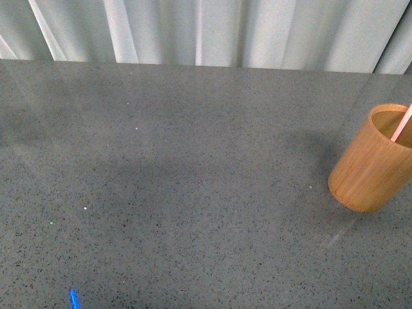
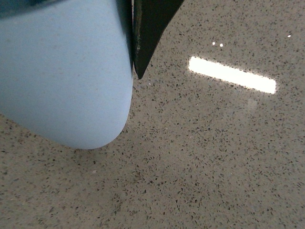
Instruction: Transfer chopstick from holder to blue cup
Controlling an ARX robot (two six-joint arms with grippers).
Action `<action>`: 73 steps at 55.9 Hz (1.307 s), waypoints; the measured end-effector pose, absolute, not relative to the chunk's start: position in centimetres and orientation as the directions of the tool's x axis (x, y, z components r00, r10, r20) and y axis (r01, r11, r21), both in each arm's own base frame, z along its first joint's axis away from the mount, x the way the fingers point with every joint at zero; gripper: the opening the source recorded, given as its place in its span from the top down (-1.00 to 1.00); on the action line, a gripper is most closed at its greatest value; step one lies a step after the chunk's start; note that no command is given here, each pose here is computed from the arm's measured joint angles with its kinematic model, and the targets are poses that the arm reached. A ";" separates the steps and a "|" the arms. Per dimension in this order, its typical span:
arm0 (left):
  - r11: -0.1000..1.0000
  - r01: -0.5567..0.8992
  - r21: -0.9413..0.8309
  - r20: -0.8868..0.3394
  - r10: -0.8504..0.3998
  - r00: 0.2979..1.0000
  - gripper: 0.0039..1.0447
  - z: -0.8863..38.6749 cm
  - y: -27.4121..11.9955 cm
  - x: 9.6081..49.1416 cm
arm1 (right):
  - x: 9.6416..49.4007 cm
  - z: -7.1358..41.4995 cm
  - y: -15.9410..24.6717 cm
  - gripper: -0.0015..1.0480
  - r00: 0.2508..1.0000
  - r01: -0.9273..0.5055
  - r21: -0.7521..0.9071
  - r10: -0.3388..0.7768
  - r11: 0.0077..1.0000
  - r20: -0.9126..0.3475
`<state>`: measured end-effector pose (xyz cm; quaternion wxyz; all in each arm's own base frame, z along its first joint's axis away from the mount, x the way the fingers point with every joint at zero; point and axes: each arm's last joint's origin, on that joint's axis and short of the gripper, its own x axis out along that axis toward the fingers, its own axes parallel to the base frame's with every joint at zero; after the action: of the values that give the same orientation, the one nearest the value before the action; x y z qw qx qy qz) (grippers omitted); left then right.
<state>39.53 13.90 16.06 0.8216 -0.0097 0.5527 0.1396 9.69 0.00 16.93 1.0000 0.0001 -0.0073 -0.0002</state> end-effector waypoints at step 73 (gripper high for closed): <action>0.877 0.481 0.009 -0.967 -0.114 0.226 0.94 14.3 -17.4 35.8 | 9.7 16.9 0.0 -0.81 1.000 0.000 0.001 0.000 1.000 0.015</action>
<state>35.82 -17.40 14.28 0.7674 0.1554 0.5910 -0.1938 9.69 0.00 16.93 1.0000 0.0003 -0.0073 -0.0002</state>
